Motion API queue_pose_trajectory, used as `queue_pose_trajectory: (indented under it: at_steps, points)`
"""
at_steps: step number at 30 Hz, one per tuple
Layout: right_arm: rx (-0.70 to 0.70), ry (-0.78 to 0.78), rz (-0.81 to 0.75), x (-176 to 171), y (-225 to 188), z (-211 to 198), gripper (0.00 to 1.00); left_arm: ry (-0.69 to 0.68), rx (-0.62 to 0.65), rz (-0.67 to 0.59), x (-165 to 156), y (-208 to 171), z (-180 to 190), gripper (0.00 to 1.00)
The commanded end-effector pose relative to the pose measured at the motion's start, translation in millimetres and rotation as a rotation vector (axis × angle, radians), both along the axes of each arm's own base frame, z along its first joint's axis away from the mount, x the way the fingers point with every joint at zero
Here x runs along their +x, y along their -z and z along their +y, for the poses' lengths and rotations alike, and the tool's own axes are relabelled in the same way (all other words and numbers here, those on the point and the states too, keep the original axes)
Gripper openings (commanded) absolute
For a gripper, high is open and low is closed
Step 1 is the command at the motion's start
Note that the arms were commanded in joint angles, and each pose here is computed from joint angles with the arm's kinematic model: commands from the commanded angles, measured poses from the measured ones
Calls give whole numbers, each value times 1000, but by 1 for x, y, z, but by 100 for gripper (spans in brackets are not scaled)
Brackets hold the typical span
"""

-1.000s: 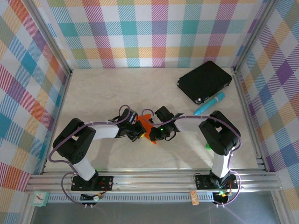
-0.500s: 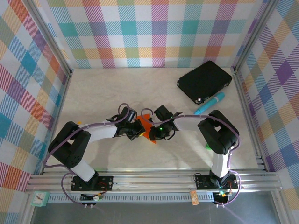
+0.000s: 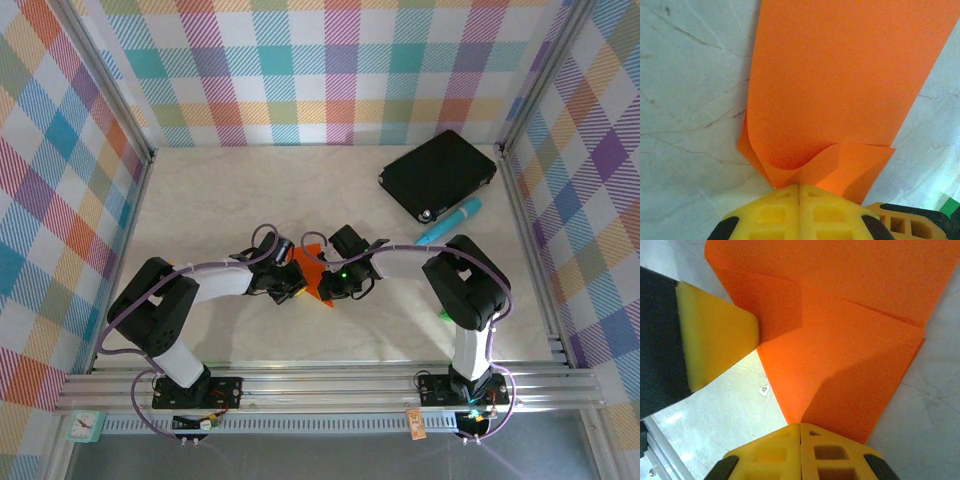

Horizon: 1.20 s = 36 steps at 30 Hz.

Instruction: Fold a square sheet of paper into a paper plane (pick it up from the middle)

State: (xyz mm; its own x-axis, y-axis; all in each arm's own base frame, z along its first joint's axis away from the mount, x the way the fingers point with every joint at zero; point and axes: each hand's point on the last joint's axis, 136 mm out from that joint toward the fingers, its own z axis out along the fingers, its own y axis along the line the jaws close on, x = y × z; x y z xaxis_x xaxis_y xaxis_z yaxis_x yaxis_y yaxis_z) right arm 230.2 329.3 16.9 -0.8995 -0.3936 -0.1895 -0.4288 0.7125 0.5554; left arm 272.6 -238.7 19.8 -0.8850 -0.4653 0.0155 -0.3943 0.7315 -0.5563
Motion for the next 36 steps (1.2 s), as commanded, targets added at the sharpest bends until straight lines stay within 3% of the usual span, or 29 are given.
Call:
queue_pose_trajectory:
  at_steps: [1, 11, 21, 36]
  points:
    - [-66, 4, 40, -7, 13, -9, 8, -18, 84, 40, -8, 15, 14, 2]
    - [11, -10, -2, 2, -30, 6, 9, -36, 149, 98, -15, 31, 26, 1]
    - [-30, -35, 14, -15, -30, -1, 9, -34, 184, 147, -21, 44, 30, 0]
    - [-158, 45, 18, -4, -8, -15, 7, -9, 209, 161, -27, 47, 35, 0]
